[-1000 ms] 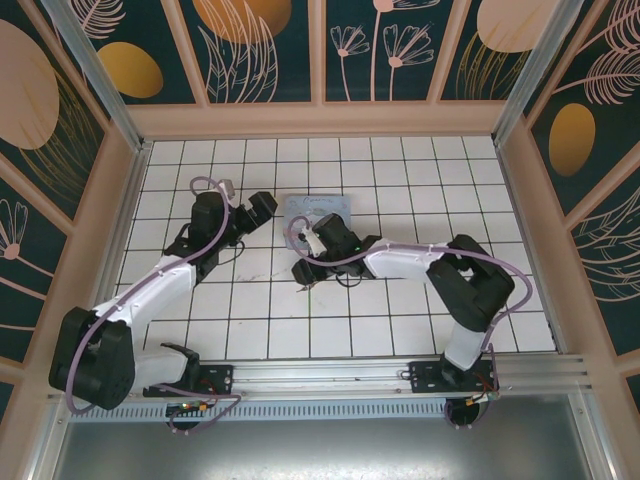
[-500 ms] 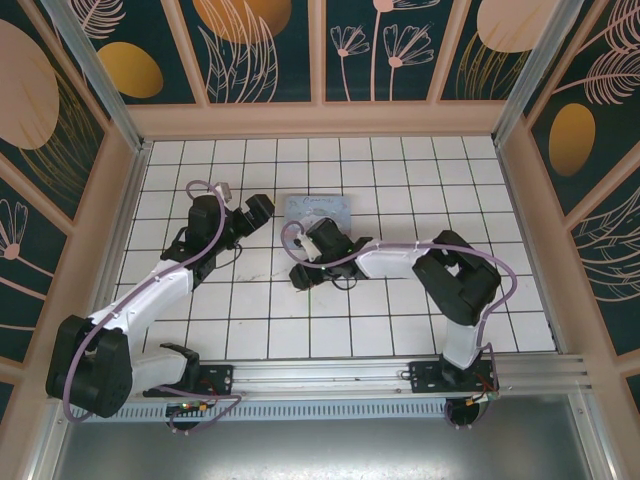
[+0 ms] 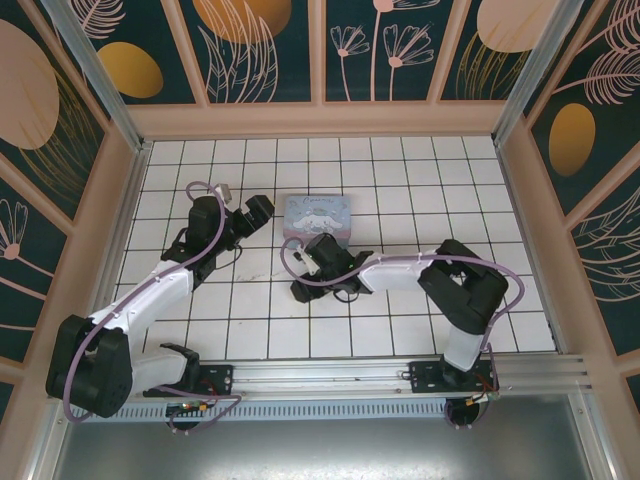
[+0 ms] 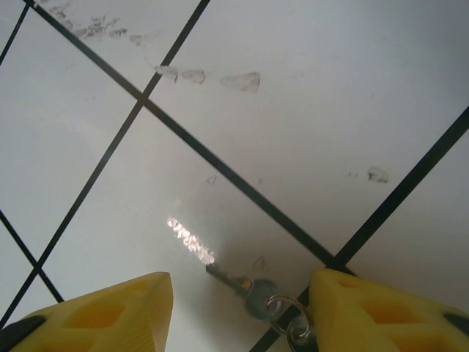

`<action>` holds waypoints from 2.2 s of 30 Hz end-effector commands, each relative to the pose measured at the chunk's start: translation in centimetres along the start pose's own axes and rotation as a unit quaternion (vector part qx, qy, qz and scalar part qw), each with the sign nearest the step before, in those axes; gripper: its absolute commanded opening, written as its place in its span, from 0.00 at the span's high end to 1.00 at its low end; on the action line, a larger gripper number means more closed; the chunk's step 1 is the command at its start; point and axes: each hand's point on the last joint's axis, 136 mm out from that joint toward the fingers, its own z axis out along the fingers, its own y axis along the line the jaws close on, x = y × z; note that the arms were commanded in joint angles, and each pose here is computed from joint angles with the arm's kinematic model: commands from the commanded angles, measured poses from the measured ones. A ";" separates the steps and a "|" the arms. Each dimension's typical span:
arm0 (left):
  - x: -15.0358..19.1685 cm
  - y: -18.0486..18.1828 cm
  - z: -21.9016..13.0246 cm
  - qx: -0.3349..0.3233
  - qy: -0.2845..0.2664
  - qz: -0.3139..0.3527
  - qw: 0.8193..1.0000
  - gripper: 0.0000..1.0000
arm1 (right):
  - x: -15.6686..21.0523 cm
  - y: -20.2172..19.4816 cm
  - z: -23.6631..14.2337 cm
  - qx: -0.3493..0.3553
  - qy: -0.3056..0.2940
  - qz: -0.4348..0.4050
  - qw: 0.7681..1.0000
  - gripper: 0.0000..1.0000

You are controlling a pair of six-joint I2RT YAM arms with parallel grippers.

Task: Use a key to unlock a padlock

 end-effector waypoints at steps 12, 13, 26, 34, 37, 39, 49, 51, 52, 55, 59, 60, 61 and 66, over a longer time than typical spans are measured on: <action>-0.3 -0.1 -0.2 0.010 -0.008 -0.006 1.000 0.01 | 3.8 -1.2 -0.2 0.103 0.071 -0.033 0.992 0.47; -0.3 -0.1 -0.2 0.010 -0.008 -0.006 1.000 0.01 | 3.9 -1.5 -0.1 0.115 0.075 -0.038 0.990 0.47; -0.5 -0.5 -0.4 0.014 -0.009 -0.007 1.000 0.01 | 4.8 -2.6 1.6 0.183 0.098 -0.083 0.975 0.52; -0.2 -0.1 -0.2 0.009 -0.005 -0.007 1.000 0.01 | 5.9 -3.5 2.5 0.200 0.113 -0.086 0.970 0.73; -0.3 -0.8 -0.4 0.027 -0.006 0.012 1.000 0.01 | 6.1 -3.6 2.6 0.198 0.115 -0.085 0.970 0.88; -0.6 -0.9 -0.7 0.026 -0.016 0.025 0.999 0.01 | 6.0 -3.5 2.7 0.194 0.114 -0.082 0.971 0.97; -2.8 0.1 -2.8 0.002 -0.098 0.044 0.994 0.01 | 3.7 -2.2 1.6 0.155 0.076 -0.051 0.984 1.00; -3.2 0.1 -2.9 -0.002 -0.106 0.038 0.994 0.01 | 2.7 -1.8 0.9 0.141 0.057 -0.036 0.988 1.00; -3.2 0.1 -2.9 -0.003 -0.104 0.037 0.994 0.01 | 2.3 -1.4 0.5 0.131 0.048 -0.028 0.990 1.00; -2.9 0.0 -2.3 -0.007 -0.086 0.035 0.996 0.01 | 1.1 -0.7 -0.7 0.107 0.021 -0.008 0.994 1.00; -2.0 0.1 -1.1 -0.007 -0.055 0.032 0.998 0.01 | 0.2 -0.6 -1.8 0.098 -0.001 0.007 0.995 1.00; -1.8 0.2 -0.9 -0.006 -0.050 0.030 0.998 0.01 | 0.1 -0.6 -2.1 0.096 -0.006 0.010 0.995 1.00; -1.6 0.3 -0.8 -0.006 -0.047 0.028 0.998 0.01 | 0.0 -0.5 -2.4 0.095 -0.010 0.013 0.995 1.00; -1.0 0.4 -0.5 -0.001 -0.034 0.030 0.999 0.01 | -0.6 -0.2 -3.5 0.072 -0.029 0.033 0.996 1.00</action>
